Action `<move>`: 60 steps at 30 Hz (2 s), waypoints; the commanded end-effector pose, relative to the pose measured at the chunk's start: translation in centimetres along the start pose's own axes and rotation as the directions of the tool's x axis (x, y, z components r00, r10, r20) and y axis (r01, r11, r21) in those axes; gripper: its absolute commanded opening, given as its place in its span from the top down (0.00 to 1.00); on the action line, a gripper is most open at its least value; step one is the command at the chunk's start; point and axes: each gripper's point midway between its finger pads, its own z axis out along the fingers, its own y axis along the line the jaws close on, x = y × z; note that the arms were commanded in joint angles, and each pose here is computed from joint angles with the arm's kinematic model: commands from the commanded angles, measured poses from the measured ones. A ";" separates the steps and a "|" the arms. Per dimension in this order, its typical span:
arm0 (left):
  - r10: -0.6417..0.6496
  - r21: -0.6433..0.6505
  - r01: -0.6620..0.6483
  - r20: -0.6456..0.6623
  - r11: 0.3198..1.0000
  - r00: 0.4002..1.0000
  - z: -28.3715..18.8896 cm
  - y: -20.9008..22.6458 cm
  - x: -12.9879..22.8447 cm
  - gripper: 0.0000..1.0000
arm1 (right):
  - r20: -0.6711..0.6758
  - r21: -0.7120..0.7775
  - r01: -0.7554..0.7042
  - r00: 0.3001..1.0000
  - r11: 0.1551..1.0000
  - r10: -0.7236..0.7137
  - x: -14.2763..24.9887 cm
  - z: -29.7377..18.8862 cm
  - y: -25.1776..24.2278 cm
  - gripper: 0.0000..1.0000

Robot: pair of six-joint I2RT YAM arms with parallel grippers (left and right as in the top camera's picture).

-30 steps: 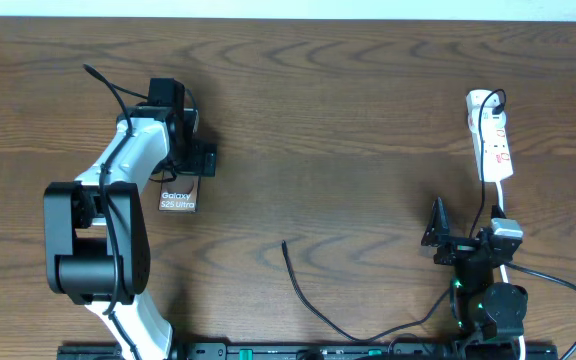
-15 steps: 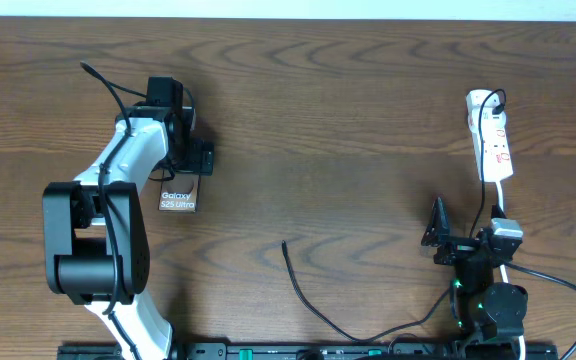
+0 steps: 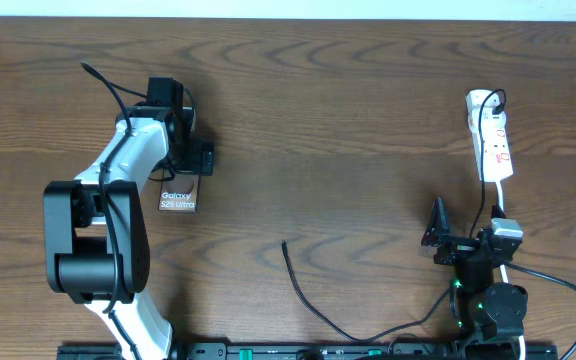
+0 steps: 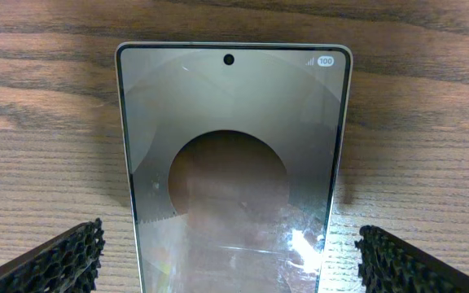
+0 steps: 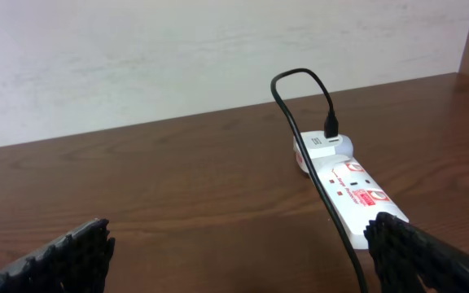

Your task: Plug charger to phone and switch on socket

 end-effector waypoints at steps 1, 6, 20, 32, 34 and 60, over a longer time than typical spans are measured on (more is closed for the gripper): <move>0.014 -0.010 -0.015 -0.028 1.000 1.000 0.8 0.3 0.6 0.02 | 0.003 0.006 0.015 1.000 1.000 -0.015 0.0 0.0 -0.1 0.01; 0.014 -0.010 -0.015 -0.029 1.000 0.999 0.8 0.3 0.6 0.02 | 0.003 0.007 0.015 1.000 1.000 -0.015 0.0 0.0 -0.1 0.01; 0.014 -0.009 -0.014 -0.028 1.000 0.999 0.8 0.3 0.6 0.02 | 0.003 0.006 0.015 1.000 1.000 -0.015 0.0 0.0 -0.1 0.01; 0.014 -0.009 -0.014 -0.031 1.000 0.999 0.9 0.3 0.8 0.02 | 0.003 0.006 0.015 1.000 1.000 -0.015 0.0 0.0 -0.1 0.01; 0.014 -0.009 -0.014 -0.030 1.000 0.999 0.9 0.3 0.7 0.02 | 0.003 0.006 0.015 1.000 1.000 -0.015 0.0 0.0 -0.1 0.01; 0.016 -0.007 -0.016 -0.078 1.000 0.997 2.5 0.2 1.7 0.02 | 0.003 0.006 0.015 1.000 1.000 -0.015 0.0 0.0 -0.1 0.01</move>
